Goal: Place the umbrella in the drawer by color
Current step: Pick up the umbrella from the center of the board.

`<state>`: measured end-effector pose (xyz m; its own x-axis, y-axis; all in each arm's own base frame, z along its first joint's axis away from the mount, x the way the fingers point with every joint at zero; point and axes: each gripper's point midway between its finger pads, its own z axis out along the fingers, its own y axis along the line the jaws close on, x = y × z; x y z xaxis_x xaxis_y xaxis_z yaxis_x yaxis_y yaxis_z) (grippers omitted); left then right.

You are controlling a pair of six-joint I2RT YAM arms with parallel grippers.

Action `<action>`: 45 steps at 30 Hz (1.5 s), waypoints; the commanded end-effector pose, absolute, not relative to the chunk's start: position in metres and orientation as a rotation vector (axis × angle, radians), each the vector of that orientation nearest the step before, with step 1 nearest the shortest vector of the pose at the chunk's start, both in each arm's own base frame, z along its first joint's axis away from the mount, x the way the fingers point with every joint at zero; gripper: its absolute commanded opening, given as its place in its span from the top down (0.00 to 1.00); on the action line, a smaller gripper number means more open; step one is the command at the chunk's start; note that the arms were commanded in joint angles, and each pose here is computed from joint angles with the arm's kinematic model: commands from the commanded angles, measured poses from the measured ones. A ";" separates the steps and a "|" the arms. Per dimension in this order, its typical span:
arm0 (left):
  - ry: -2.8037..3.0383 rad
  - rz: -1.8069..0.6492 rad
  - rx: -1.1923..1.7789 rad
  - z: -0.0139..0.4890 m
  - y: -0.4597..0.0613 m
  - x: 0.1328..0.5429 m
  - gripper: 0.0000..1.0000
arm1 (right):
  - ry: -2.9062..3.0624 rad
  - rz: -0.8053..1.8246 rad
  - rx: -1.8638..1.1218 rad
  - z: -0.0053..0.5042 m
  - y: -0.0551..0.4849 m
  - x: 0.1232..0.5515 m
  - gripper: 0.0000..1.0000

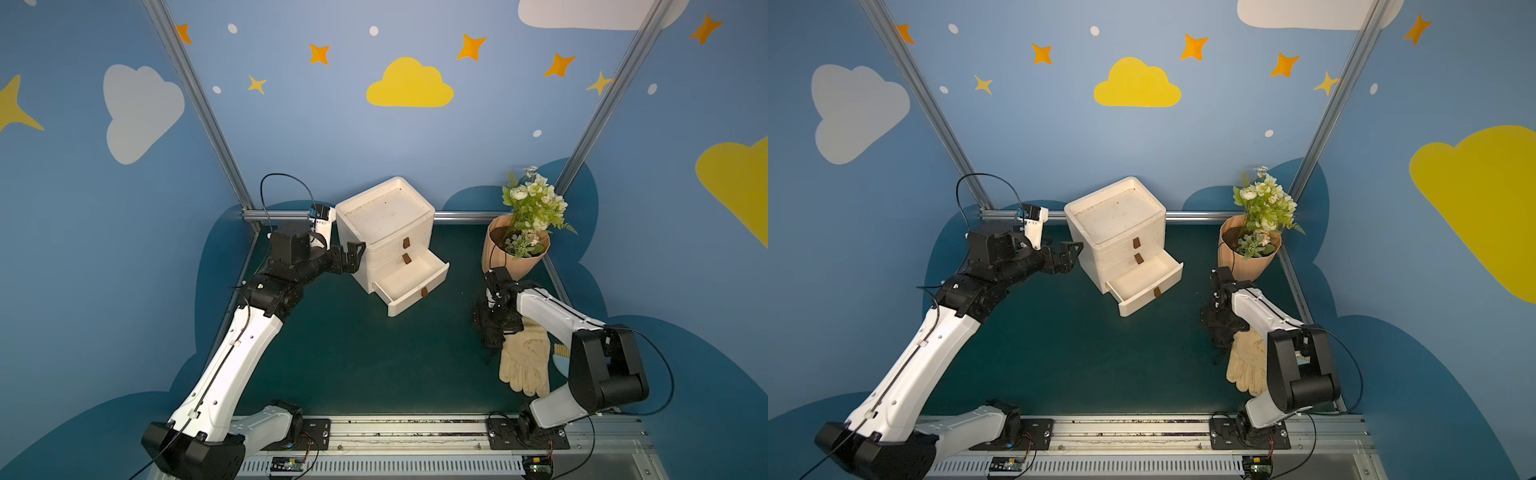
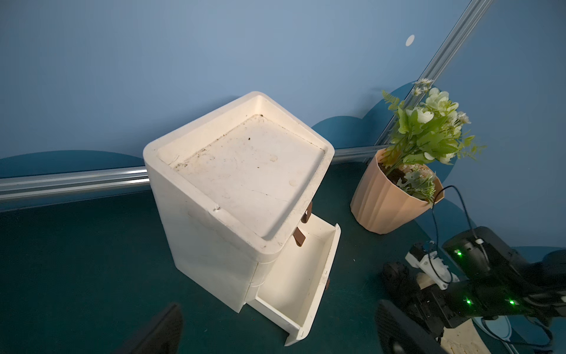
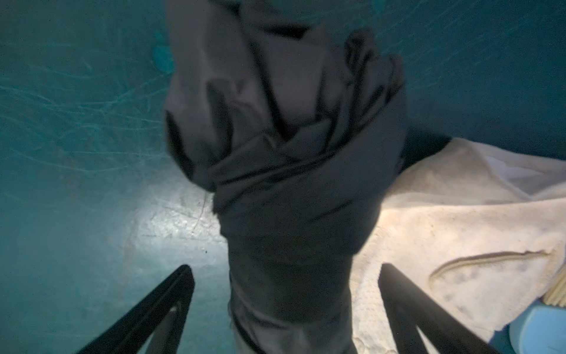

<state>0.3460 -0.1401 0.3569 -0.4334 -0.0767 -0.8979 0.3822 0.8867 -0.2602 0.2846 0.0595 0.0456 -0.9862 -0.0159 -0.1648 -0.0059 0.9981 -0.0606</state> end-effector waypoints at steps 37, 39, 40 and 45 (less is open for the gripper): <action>1.820 -1.278 0.512 0.338 -0.285 0.277 0.00 | 1.854 1.389 -0.632 0.279 0.246 0.267 0.71; 1.809 -1.328 0.543 0.335 -0.302 0.274 0.00 | 1.818 1.411 -0.678 0.289 0.254 0.261 0.71; 1.800 -1.347 0.559 0.336 -0.308 0.272 0.00 | 1.808 1.421 -0.695 0.292 0.257 0.258 0.71; 1.832 -1.357 0.554 0.324 -0.328 0.281 0.00 | 1.743 1.475 -0.790 0.306 0.269 0.243 0.71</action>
<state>0.2761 -0.3217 0.3031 -0.6385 -0.0554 -0.7676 0.7004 0.3716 -0.6094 0.2546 0.2597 0.2603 -0.6683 -0.0245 -0.7435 -0.7168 0.2882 0.6349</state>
